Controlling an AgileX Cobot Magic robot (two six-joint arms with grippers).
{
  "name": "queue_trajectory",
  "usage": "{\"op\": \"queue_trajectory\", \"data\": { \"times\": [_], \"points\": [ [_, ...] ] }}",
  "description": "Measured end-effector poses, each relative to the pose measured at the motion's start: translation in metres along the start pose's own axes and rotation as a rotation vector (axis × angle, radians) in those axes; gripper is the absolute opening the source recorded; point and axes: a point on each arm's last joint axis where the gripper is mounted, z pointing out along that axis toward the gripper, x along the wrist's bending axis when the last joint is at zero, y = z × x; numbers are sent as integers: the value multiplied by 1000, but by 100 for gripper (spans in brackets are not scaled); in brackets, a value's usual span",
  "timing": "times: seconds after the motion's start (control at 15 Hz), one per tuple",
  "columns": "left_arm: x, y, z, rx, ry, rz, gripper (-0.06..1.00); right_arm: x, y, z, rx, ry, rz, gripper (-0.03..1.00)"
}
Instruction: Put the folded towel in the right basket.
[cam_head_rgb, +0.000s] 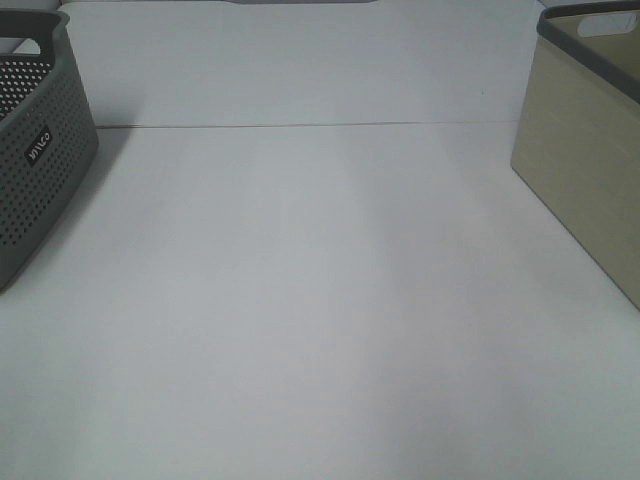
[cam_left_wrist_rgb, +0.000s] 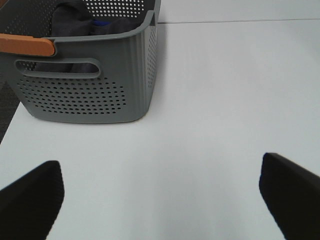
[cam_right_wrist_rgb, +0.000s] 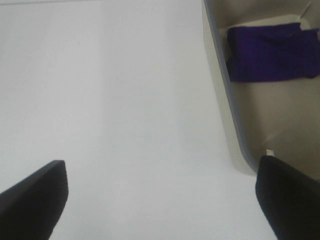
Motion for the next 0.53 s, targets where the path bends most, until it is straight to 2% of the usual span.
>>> {"op": "queue_trajectory", "data": {
  "times": [0.07, 0.53],
  "points": [
    [0, 0, 0, 0, 1, 1, 99, 0, -44, -14, -48, -3, -29, 98],
    [0, 0, 0, 0, 1, 1, 99, -2, -159, -32, -229, -28, -71, 98]
  ]
}}
